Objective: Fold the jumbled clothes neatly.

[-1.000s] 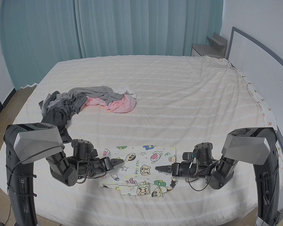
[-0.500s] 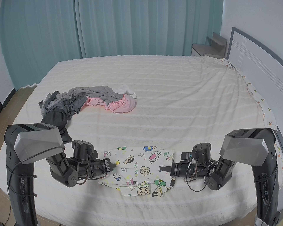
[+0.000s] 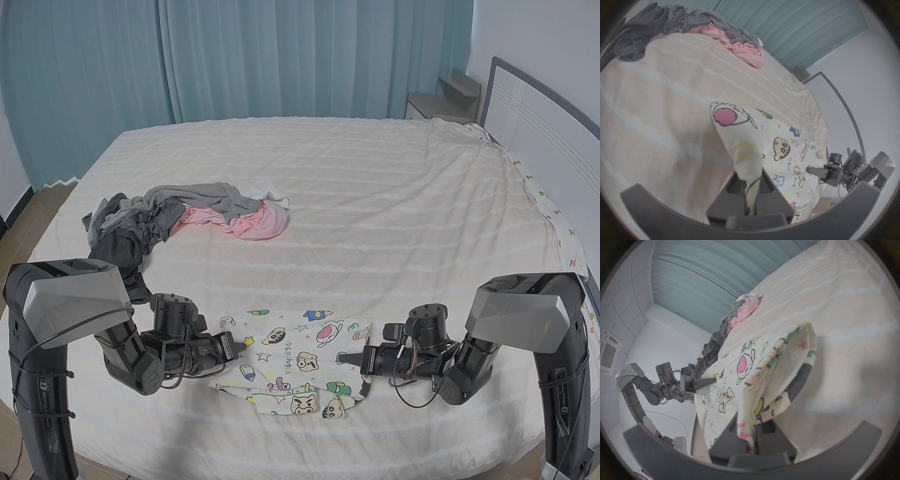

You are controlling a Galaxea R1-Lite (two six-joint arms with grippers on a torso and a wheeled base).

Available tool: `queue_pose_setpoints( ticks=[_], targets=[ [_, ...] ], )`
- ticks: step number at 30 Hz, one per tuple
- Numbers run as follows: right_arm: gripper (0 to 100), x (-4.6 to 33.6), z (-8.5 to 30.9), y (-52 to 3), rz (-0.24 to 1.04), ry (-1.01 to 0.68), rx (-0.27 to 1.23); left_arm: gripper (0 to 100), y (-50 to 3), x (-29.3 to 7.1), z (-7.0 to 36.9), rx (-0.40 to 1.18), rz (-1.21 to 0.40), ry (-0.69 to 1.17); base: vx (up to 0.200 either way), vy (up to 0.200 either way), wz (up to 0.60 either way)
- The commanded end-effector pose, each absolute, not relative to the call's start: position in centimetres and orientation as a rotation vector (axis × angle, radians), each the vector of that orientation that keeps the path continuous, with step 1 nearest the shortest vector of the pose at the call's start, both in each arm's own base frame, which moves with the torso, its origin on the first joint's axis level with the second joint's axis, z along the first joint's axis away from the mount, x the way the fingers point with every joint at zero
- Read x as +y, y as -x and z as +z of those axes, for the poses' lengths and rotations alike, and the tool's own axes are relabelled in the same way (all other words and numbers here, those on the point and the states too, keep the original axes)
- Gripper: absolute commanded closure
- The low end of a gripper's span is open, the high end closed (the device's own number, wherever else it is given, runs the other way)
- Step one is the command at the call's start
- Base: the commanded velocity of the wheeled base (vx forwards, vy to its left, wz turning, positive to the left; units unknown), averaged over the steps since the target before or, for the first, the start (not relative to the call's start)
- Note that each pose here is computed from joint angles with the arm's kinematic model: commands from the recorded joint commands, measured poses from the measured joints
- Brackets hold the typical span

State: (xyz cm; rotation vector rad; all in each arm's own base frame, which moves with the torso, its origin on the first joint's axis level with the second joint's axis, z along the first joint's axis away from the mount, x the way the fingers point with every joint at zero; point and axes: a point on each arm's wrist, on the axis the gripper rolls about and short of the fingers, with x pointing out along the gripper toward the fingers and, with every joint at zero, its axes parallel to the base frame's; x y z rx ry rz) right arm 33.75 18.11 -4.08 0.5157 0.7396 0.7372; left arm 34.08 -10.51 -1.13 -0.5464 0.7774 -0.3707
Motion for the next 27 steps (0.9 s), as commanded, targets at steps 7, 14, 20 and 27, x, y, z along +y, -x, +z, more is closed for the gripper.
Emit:
queue_pose_setpoints(
  ticks=[7, 14, 20, 27],
  targets=[
    [100, 18.36, -3.96, -33.62, 0.745, -0.514, 0.739, 100, -34.02, -10.36, -0.84, 0.764, -0.353, 0.543, 0.000, 0.200, 0.00],
    [100, 18.49, -3.84, -33.63, 0.750, -0.514, 0.725, 100, -34.08, -10.21, -0.83, 0.761, -0.350, 0.544, 0.000, 0.200, 0.00],
    [100, 18.67, -3.79, -33.61, 0.754, -0.513, 0.723, 100, -34.12, -10.08, -0.58, 0.750, -0.338, 0.542, 0.000, 0.200, 0.00],
    [100, 19.04, -3.78, -33.41, 0.764, -0.511, 0.726, 100, -34.09, -10.07, -0.59, 0.750, -0.336, 0.542, 0.000, 0.200, 0.00]
  ],
)
